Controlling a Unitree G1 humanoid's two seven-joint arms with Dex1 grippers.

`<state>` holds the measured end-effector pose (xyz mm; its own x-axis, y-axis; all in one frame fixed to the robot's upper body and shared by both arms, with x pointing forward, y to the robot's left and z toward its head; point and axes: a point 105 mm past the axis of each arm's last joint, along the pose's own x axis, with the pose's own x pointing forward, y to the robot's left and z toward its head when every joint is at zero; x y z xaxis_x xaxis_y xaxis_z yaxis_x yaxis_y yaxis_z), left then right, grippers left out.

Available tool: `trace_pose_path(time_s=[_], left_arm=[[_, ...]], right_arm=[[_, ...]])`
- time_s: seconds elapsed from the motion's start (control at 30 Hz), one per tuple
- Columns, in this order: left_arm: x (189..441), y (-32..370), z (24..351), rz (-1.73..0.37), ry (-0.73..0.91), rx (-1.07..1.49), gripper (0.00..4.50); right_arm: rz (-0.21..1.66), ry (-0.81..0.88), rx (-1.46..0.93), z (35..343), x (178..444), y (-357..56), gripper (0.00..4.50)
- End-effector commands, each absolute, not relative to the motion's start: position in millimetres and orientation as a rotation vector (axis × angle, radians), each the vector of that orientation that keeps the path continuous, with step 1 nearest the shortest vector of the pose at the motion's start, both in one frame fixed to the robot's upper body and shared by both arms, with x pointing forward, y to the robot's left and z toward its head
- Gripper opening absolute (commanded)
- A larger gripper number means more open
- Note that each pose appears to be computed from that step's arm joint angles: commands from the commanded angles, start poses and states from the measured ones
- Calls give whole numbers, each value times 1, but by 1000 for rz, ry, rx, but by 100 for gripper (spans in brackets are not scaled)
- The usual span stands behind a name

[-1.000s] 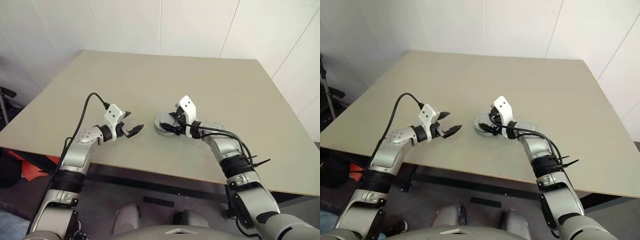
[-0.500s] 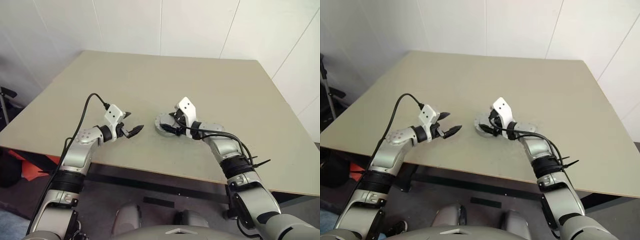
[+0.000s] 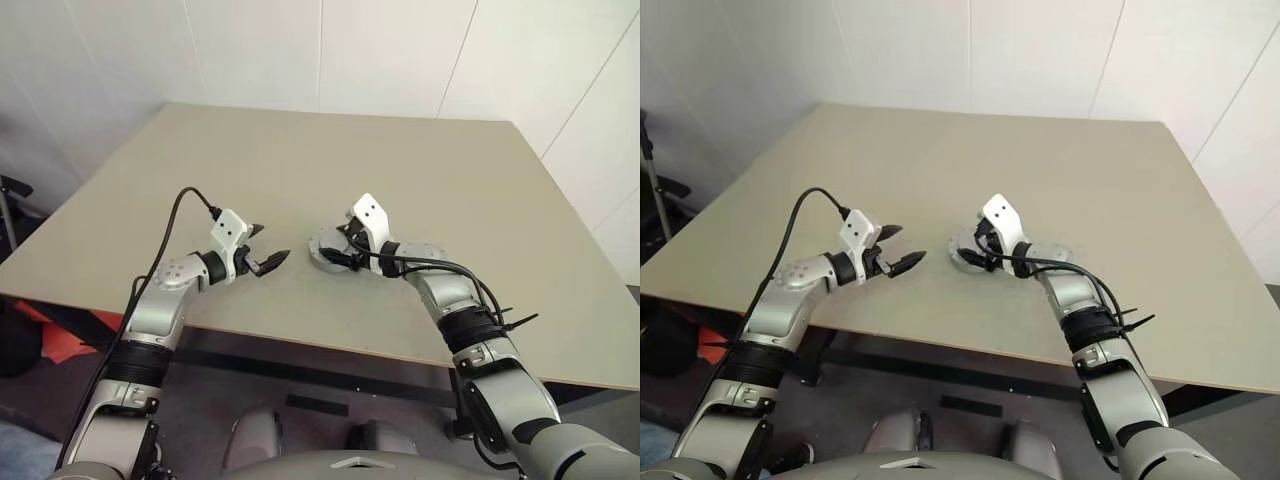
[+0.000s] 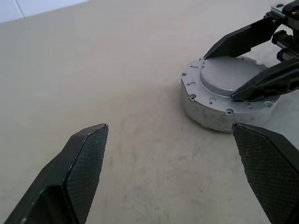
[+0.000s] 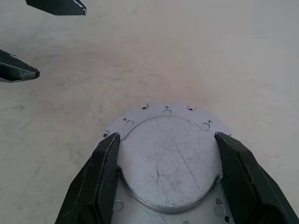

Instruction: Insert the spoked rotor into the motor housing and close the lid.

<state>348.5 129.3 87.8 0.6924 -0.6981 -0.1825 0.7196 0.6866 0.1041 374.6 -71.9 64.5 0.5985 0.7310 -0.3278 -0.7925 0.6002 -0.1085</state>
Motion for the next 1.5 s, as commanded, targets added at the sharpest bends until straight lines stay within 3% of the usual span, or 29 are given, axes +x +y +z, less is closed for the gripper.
trace_pose_path(time_s=[0.03, 0.23, 0.37, 0.57, 0.87, 1.17, 1.5], left_arm=[[351, 127, 101, -802, 86, 188, 450], [371, 127, 117, -669, 57, 39, 450], [394, 113, 130, -583, 103, -316, 450], [394, 79, 120, -680, 241, -505, 276], [383, 70, 97, -725, 400, -597, 2], [380, 55, 92, -754, 438, -612, 2], [383, 48, 62, -669, 729, -645, 2]], right_arm=[[879, 374, -280, 39, 369, -80, 311], [870, 389, -303, 37, 370, -84, 311], [872, 387, -307, 37, 371, -83, 311], [873, 382, -311, 37, 370, -81, 311], [853, 371, -315, 37, 371, -83, 311], [844, 366, -331, 37, 371, -85, 311], [848, 348, -329, 47, 370, -85, 311]])
